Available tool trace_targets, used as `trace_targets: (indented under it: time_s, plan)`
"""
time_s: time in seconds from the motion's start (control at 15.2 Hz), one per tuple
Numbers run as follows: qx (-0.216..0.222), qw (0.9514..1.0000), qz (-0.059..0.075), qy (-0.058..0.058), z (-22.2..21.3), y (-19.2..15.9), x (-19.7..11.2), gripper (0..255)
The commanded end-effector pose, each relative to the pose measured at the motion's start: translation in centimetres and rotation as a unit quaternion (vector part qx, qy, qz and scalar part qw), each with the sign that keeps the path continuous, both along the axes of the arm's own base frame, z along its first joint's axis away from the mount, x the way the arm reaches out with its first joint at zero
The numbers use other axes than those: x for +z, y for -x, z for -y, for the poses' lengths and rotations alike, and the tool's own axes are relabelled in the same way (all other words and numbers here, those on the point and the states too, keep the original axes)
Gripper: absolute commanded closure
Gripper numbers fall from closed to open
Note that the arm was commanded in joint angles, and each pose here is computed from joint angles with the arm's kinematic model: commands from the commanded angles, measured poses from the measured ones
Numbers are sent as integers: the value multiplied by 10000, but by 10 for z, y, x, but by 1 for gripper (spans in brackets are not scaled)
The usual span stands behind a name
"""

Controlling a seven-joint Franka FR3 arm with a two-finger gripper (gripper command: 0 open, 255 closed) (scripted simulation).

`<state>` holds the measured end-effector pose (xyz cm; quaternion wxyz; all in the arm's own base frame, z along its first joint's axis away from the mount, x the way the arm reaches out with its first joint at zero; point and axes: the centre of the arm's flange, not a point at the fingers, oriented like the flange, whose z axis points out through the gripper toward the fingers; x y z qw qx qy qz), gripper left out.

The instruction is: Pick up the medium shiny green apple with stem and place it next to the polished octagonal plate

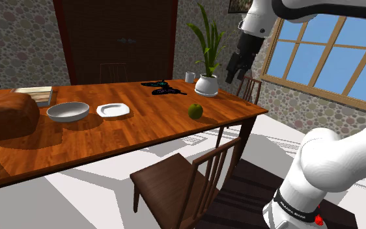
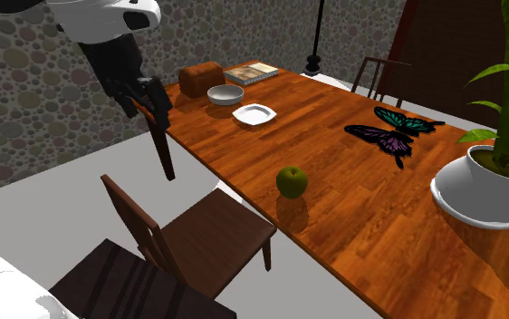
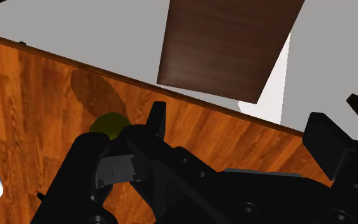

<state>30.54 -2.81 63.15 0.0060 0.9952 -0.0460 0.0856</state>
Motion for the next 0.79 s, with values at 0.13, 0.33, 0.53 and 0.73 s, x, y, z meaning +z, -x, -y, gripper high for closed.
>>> trace_targets:
  time_s: [0.13,0.33,0.53,0.73]
  plan:
    - [-20,10000,-17,-14,15,-19,-12,0]
    - [-49,10000,-43,-35,37,-47,-30,0]
    - [-79,9999,-69,-57,60,-75,-49,0]
    - [-109,9999,-95,-78,83,-103,-68,0]
